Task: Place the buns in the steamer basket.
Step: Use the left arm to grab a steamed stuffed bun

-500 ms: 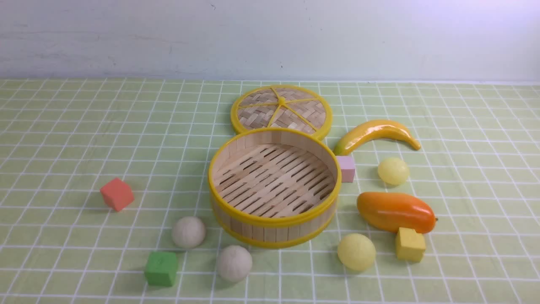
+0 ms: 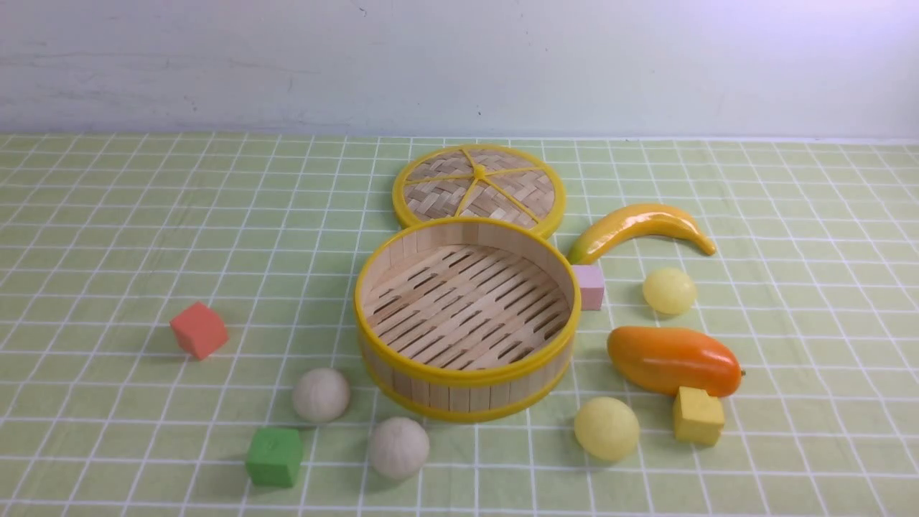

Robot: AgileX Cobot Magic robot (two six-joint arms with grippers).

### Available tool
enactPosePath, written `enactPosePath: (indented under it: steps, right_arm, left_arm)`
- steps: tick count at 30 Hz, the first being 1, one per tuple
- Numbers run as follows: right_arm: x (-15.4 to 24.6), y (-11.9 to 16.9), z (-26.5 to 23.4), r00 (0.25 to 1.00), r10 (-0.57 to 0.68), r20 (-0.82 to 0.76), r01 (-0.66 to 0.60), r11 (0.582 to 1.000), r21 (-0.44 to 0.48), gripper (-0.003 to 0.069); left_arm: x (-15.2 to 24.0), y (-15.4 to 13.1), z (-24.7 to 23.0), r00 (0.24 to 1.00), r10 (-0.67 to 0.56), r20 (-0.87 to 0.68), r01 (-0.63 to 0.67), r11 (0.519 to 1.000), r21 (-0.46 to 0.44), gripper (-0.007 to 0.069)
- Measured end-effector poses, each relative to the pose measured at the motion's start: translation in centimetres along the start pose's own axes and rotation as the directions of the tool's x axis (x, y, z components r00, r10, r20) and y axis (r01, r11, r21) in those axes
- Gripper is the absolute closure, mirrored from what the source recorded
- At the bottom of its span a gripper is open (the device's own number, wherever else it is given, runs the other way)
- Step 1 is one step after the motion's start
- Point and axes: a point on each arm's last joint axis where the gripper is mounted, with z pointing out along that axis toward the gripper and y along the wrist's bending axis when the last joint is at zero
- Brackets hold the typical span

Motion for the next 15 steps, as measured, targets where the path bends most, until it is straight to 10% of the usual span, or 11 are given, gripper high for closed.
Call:
enactPosePath:
  steps: [7, 15]
  right_arm:
    - [0.0, 0.0, 0.0, 1.0, 0.0, 0.0, 0.0, 1.0, 0.0, 0.0419]
    - [0.0, 0.0, 0.0, 1.0, 0.0, 0.0, 0.0, 1.0, 0.0, 0.0419]
  left_arm:
    - [-0.9, -0.6, -0.1, 0.984, -0.154, 0.087, 0.147, 0.986, 0.085, 0.0388]
    - [-3.0, -1.3, -0.6, 0.823, -0.535, 0.191, 0.478, 0.834, 0.275, 0.0411]
